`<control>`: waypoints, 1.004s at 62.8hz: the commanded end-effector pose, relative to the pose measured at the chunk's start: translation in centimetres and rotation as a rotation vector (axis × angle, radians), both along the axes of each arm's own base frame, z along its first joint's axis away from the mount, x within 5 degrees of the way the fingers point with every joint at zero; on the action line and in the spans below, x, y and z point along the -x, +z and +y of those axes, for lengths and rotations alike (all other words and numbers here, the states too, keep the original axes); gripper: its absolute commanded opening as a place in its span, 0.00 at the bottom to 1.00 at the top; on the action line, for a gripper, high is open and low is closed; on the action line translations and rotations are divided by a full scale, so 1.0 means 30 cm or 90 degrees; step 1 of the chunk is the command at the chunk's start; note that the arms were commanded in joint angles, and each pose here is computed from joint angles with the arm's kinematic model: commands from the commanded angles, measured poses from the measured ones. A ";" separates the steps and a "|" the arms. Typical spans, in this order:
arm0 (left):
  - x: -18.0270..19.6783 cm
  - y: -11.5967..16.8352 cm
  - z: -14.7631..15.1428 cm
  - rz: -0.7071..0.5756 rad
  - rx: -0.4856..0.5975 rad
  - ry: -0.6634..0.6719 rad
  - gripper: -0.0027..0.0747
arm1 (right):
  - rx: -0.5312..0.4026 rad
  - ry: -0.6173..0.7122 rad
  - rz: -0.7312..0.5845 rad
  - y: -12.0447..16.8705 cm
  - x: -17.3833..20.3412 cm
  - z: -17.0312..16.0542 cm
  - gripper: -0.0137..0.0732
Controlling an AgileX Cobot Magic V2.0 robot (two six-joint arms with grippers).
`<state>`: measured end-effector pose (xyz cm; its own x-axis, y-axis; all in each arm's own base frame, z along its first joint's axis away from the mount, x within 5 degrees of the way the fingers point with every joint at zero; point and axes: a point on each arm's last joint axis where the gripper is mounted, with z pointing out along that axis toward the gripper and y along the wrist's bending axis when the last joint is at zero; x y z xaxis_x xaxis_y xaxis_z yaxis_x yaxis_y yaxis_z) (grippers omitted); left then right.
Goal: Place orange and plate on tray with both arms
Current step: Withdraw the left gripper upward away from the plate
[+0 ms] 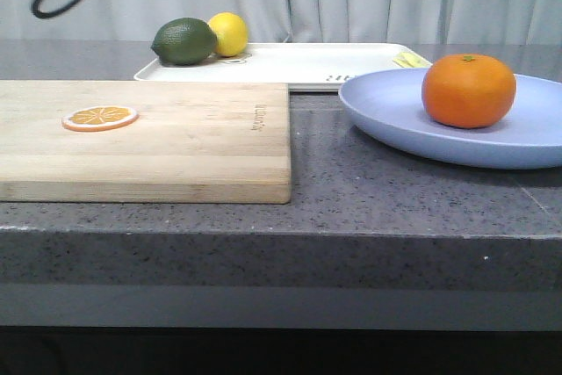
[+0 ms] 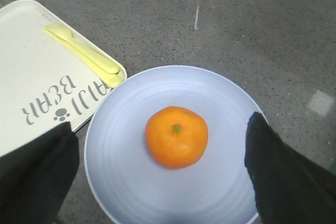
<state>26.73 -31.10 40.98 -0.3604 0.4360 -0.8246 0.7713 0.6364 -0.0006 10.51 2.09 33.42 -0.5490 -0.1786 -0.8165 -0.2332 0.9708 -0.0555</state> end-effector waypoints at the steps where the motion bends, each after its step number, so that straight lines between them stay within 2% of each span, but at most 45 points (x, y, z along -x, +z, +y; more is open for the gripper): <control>1: 0.063 0.131 0.106 -0.060 0.072 0.016 0.83 | -0.012 0.003 -0.053 0.042 -0.013 0.005 0.90; 8: 0.099 0.142 0.215 -0.071 0.081 0.042 0.83 | -0.012 0.003 -0.052 0.042 -0.013 0.005 0.90; 22: 0.199 0.103 0.459 -0.078 0.084 0.113 0.83 | -0.011 0.003 -0.050 0.041 -0.012 0.004 0.90; 38: 0.337 0.022 0.708 -0.105 0.079 0.213 0.83 | -0.010 0.003 -0.045 0.039 -0.011 0.004 0.90; 47: 0.439 -0.022 0.802 -0.129 0.083 0.247 0.83 | -0.011 0.003 -0.046 0.039 -0.011 0.004 0.90; 63: 0.583 -0.109 0.882 -0.150 0.098 0.255 0.83 | -0.011 0.003 -0.046 0.039 -0.011 0.004 0.90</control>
